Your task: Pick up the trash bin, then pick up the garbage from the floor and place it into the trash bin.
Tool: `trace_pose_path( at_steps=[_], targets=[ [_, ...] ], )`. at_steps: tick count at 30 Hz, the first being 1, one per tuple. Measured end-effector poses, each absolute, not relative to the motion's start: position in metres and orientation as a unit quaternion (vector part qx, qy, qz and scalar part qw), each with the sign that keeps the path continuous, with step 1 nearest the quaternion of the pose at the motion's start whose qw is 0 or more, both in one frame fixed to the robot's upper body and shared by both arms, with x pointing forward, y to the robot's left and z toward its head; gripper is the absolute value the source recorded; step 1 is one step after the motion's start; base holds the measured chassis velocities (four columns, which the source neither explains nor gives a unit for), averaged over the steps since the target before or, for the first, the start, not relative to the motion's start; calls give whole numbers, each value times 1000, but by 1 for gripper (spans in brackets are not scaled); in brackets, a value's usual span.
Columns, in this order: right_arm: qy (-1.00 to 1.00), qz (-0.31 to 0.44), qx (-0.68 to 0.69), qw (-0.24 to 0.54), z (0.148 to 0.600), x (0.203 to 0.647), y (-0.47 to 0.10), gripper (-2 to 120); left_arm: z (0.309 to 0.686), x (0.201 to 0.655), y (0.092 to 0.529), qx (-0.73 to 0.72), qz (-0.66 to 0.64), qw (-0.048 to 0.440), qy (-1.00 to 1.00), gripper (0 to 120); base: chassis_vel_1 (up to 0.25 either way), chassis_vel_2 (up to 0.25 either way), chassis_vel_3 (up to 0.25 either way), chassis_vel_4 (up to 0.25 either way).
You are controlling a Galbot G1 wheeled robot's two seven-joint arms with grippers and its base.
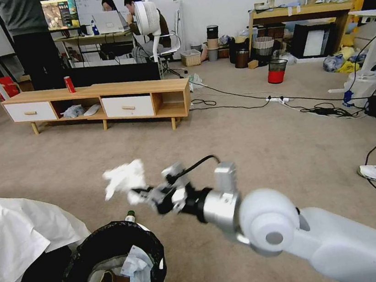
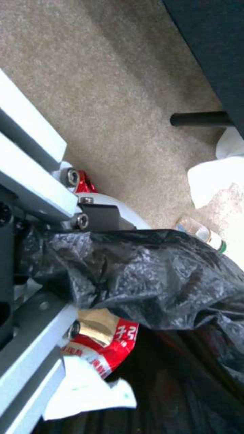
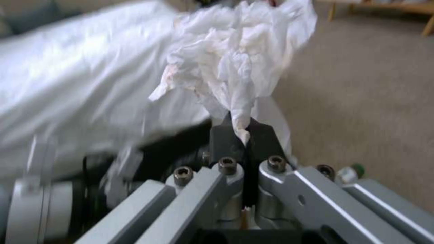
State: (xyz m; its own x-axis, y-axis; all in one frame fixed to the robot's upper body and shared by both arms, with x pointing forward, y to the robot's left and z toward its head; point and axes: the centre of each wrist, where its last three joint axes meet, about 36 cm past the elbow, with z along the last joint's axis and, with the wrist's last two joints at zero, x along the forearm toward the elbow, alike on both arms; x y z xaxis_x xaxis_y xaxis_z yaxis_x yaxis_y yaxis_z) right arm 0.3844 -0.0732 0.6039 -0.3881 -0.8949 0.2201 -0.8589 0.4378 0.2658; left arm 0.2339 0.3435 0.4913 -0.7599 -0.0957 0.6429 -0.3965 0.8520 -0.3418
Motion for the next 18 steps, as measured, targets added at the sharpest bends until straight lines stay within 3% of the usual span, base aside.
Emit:
trace_pose_path(
  at_steps=[18],
  targets=[
    [-798, 62, 531, 279, 563, 370, -36, 0, 497, 238, 346, 130, 237, 309, -912, 0, 0, 0, 0, 0]
  ],
)
